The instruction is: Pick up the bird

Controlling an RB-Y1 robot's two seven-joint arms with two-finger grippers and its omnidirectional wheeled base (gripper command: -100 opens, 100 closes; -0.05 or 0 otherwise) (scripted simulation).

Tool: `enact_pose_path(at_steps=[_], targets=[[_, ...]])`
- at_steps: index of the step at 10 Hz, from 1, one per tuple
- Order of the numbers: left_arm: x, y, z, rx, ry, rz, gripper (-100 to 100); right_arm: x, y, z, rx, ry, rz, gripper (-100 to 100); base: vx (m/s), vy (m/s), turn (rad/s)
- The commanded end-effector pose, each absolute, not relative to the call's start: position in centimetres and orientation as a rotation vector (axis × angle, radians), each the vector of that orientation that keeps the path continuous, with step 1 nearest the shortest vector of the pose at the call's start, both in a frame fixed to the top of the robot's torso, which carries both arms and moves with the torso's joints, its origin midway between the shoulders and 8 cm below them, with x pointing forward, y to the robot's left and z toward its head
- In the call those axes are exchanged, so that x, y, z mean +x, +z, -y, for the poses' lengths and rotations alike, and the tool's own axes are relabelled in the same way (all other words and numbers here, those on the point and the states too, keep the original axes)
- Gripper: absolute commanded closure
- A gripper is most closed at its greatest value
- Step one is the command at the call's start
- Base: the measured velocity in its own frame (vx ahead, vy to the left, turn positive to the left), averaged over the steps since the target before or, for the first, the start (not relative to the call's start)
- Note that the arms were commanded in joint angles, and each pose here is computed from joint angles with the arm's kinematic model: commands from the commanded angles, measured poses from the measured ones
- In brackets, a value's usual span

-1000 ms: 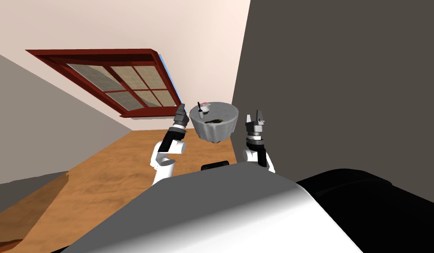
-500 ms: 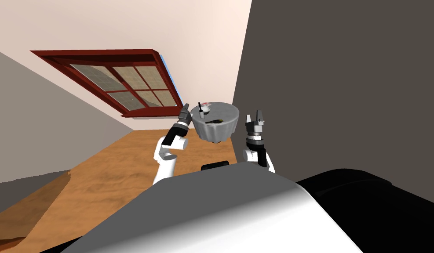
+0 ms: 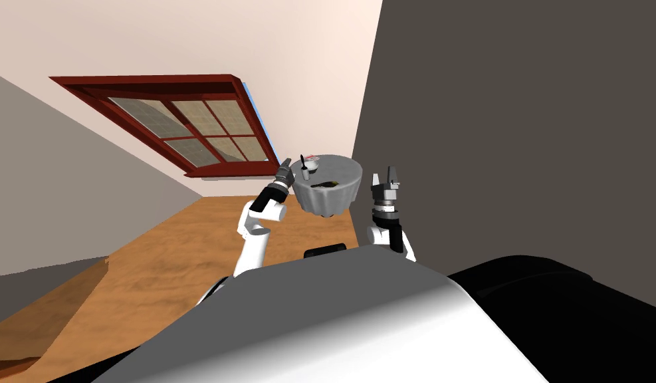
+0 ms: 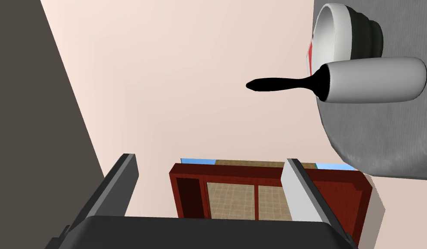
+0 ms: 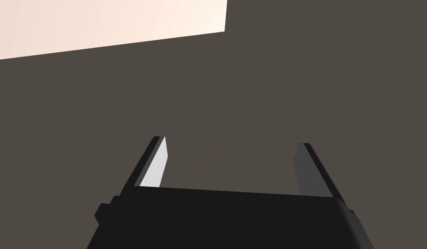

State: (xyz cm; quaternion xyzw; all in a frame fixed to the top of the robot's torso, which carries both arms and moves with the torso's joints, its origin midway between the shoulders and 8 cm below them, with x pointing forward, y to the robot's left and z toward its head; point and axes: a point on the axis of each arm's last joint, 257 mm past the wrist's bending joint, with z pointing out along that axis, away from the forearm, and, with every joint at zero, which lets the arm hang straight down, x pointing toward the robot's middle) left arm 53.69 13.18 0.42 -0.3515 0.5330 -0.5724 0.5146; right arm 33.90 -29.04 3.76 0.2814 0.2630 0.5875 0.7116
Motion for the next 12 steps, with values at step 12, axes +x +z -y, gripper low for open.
enact_pose_path(at_steps=[12], targets=[[57.3,-4.0,-8.2,-1.077,-1.339,-1.544,-100,33.9,3.8,29.0,0.624,1.303,-0.583,0,0.021,0.000,0.010]])
